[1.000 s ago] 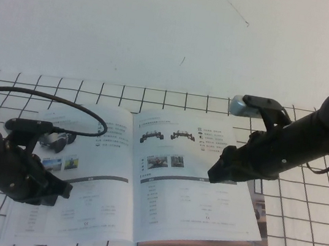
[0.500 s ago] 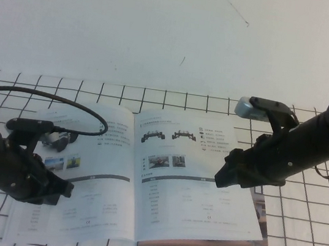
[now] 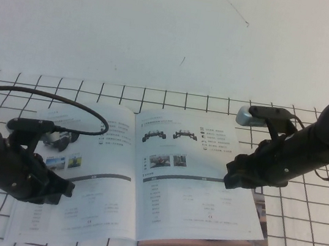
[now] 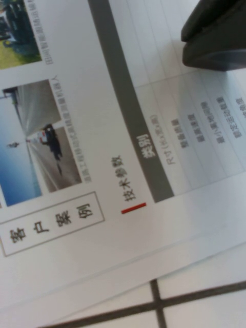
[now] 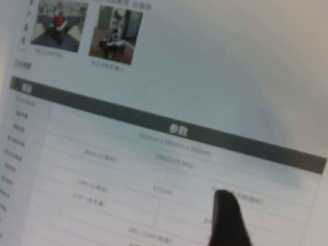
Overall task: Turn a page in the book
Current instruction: Open the closed book
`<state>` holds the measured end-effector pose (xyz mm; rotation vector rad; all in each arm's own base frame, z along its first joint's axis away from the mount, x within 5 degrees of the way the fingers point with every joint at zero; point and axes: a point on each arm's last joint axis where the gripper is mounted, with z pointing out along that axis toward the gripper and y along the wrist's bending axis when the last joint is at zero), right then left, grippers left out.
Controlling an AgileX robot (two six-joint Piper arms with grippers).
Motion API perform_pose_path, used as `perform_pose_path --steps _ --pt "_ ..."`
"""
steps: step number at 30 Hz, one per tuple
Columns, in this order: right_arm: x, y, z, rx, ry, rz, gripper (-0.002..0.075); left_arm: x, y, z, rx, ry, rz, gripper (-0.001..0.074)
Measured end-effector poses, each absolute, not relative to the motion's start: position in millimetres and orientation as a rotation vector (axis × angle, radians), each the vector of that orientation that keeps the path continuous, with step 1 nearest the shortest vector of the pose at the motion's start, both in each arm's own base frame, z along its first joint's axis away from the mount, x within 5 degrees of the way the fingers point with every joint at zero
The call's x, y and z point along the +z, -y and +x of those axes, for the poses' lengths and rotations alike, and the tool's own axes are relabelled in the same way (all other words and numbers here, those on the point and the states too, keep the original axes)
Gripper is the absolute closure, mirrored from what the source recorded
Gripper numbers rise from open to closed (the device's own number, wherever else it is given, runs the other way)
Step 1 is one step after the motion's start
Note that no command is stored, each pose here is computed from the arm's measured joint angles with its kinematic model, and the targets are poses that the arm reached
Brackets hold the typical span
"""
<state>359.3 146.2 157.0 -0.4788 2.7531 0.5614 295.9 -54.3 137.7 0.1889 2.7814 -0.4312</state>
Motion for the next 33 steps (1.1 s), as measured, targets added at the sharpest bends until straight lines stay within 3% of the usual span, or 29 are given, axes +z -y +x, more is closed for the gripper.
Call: perform_pose_path --steps 13,33 --pt "136 -144 364 0.502 -2.777 -0.492 0.0311 138 54 296 -0.432 -2.779 0.195 0.0737" --pt "135 -144 366 0.478 -2.77 -0.519 0.0283 138 54 296 -0.429 -2.777 0.212 0.0737"
